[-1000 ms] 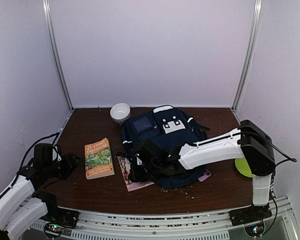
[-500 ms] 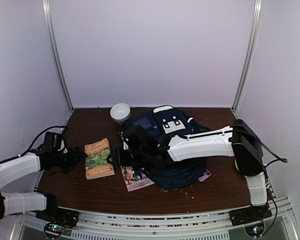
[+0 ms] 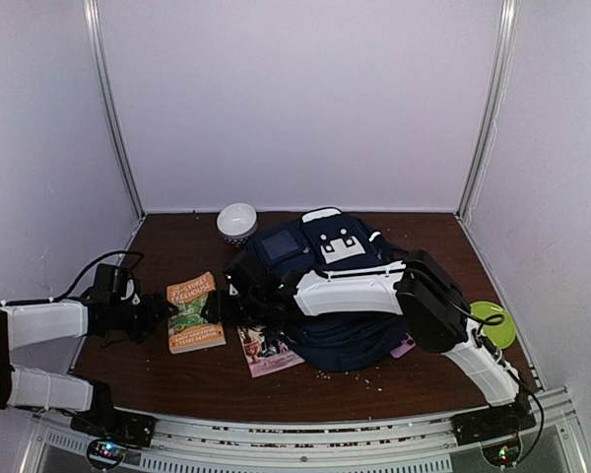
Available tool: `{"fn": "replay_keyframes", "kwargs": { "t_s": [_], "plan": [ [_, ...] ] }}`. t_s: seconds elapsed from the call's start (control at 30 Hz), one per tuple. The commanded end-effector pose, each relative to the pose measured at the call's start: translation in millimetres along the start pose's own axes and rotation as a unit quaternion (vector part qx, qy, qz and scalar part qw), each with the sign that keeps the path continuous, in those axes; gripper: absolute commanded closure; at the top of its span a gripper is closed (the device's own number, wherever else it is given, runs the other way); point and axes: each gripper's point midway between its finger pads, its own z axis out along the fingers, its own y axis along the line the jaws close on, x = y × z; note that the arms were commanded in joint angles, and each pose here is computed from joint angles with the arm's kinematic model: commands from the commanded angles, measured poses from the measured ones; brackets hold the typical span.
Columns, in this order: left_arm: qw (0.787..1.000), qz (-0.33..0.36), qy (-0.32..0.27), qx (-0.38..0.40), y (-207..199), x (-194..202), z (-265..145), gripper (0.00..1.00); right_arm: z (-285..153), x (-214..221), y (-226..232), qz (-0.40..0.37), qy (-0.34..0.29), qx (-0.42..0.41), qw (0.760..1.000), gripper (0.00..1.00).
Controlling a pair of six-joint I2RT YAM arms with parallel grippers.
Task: Pack the student bag
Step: Pick up the book from the center of the board.
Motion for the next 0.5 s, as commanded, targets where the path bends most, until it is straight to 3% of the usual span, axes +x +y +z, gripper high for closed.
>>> {"fn": "replay_keyframes", "kwargs": {
  "t_s": [0.0,0.27,0.47],
  "plan": [
    [1.0,-0.003,-0.01,0.024,-5,-1,1,0.17,5,5,10,0.007,0.014,-0.016,1.0,0.31],
    [0.999,-0.014,0.008,0.041,-4,14,9,0.22,16,19,-20,0.032,0.031,0.042,0.998,0.32],
    [0.998,-0.011,0.013,0.057,-14,20,11,0.27,22,28,-20,0.051,0.045,0.033,0.997,0.37]
  ]
}}
